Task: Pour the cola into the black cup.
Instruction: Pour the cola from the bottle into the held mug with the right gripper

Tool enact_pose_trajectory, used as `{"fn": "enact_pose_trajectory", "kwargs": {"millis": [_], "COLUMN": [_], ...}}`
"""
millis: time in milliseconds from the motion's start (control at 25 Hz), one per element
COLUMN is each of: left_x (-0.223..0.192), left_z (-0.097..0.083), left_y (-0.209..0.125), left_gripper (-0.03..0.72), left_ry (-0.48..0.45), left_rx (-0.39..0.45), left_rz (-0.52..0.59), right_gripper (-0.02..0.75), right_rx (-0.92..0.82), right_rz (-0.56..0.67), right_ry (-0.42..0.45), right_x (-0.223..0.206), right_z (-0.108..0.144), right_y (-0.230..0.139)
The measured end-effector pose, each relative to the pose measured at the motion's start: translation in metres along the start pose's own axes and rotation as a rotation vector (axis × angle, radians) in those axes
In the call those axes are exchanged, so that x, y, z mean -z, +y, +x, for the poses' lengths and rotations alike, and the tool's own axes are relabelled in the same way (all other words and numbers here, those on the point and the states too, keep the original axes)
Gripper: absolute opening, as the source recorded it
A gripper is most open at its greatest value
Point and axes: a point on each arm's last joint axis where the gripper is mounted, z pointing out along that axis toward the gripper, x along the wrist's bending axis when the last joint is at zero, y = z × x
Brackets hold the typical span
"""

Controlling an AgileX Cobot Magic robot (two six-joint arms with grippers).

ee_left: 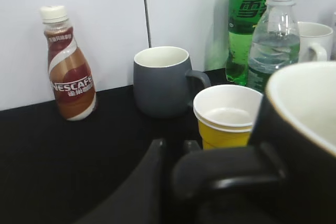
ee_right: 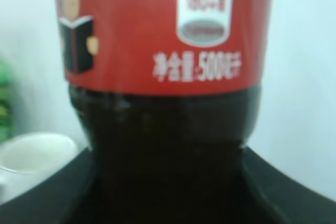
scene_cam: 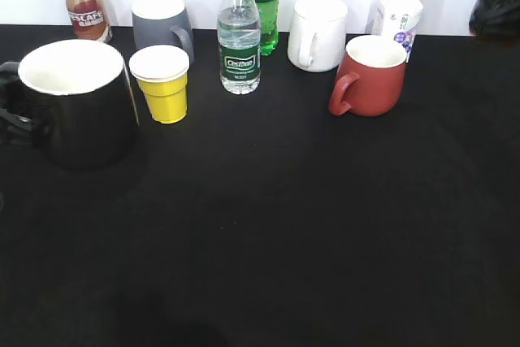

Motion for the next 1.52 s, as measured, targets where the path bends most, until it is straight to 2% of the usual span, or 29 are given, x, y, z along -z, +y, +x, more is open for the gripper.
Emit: {"fn": "enact_pose_trajectory", "kwargs": {"millis": [160, 280, 360, 440, 600, 760, 840, 960, 1080, 1200, 1520], "left_x": [-0.001, -0.001, -0.001, -0.001, 0.000, 0.000, 0.000, 0.001, 0.001, 0.001, 0.001], "left_z": [-0.020, -0.031, -0.035, -0.037, -0.038, -0.039, -0.041, -0.045, -0.046, -0.046, -0.046], "left_y": [0.000, 0.000, 0.001, 0.001, 0.001, 0.001, 0.000, -0.001, -0.001, -0.001, -0.001], "left_gripper": [0.059, 0.059, 0.059, 0.059, 0.059, 0.059, 0.059, 0.059, 0.059, 0.059, 0.059], "left_ry": [-0.103, -0.152, -0.169, -0.180, -0.186, -0.189, -0.218, -0.266, -0.275, -0.277, -0.277], "left_rx": [-0.019, -0.025, -0.027, -0.013, -0.007, -0.005, 0.004, -0.030, -0.039, -0.040, -0.039], "left_rz": [0.000, -0.001, -0.001, 0.000, 0.001, 0.000, 0.006, 0.013, 0.013, 0.014, 0.014], "right_gripper": [0.387, 0.387, 0.386, 0.383, 0.383, 0.383, 0.383, 0.382, 0.382, 0.382, 0.381], "right_rx": [0.041, 0.039, 0.131, 0.223, 0.305, 0.523, 0.640, 0.804, 0.955, 1.063, 1.248], "right_rz": [-0.046, -0.021, -0.035, -0.051, -0.063, -0.111, -0.164, -0.230, -0.286, -0.343, -0.399], "right_ry": [0.177, 0.360, 0.472, 0.535, 0.598, 0.626, 0.619, 0.607, 0.592, 0.570, 0.488], "right_x": [0.003, 0.001, 0.005, 0.005, -0.011, -0.012, -0.013, -0.013, -0.013, -0.013, -0.016], "right_z": [0.032, 0.094, 0.132, 0.154, 0.171, 0.175, 0.175, 0.175, 0.175, 0.176, 0.172], "right_y": [0.020, 0.022, 0.024, 0.027, 0.012, -0.002, 0.000, 0.001, 0.002, 0.003, 0.006]}}
